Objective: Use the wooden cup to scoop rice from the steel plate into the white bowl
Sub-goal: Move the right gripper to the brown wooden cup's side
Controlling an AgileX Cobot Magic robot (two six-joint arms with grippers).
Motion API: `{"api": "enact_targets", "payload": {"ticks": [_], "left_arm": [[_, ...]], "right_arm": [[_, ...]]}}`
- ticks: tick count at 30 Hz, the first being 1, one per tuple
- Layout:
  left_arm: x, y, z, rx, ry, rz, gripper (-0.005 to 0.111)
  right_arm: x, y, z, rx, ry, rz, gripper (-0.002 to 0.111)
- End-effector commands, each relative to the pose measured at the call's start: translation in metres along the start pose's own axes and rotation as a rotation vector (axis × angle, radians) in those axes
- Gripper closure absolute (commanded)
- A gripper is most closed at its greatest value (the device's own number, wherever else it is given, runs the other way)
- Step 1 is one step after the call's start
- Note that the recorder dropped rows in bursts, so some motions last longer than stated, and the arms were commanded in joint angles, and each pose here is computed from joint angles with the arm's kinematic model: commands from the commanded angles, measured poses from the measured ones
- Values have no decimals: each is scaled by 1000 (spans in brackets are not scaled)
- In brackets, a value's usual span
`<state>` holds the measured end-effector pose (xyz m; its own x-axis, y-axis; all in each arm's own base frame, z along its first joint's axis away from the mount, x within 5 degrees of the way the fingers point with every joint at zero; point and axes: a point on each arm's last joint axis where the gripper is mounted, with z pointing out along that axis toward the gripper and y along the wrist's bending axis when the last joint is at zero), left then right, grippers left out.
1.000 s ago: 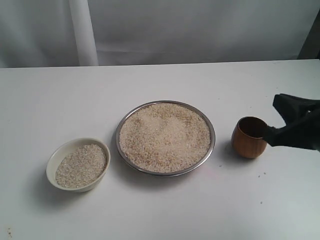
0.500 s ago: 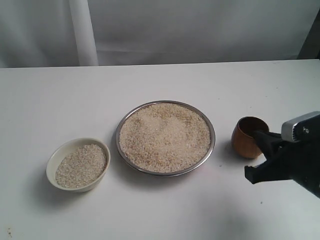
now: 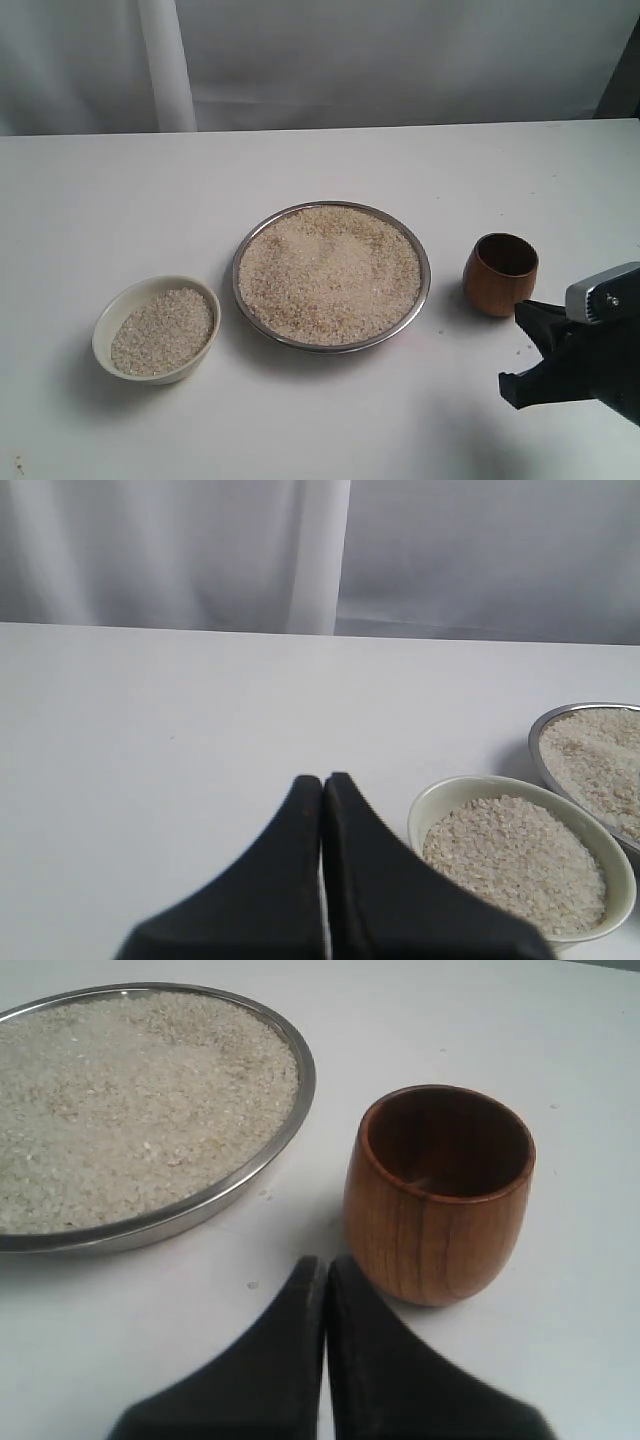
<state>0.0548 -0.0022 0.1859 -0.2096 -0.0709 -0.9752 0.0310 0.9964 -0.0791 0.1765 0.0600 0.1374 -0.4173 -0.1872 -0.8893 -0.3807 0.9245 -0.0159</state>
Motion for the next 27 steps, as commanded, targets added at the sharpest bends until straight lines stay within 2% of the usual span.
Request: {"api": "enact_targets", "payload": {"ticks": [1,5,8,12,13,15,17,22,27], "left_arm": [[-1,0,0,6,-10,-6,107],[-1,0,0,6,-10,-6,107],[-1,0,0,6,-10,-6,107],[-1,0,0,6,-10,-6,107],[-1,0,0,6,-10,-6,107],[-1,0,0,6,-10,-6,107],[-1,0,0,6,-10,-6,107],[-1,0,0,6,-10,-6,107],[-1,0,0,6,-10,-6,107]], "right_arm": [[3,-1,-1,7,19,2,108],[6,-1,-1,8,53,3,103],[8,-1,-1,9,71,3,87],[8,-1,-1,9,71,3,50],[7,-2,-1,14,62,9,32],[3,-2,-1,14,14,14,16],[-3,-2,-1,13,-53,13,11],[-11,-4,-2,38,-136,109,11],[-15,-11,0,107,-188,47,11]]}}
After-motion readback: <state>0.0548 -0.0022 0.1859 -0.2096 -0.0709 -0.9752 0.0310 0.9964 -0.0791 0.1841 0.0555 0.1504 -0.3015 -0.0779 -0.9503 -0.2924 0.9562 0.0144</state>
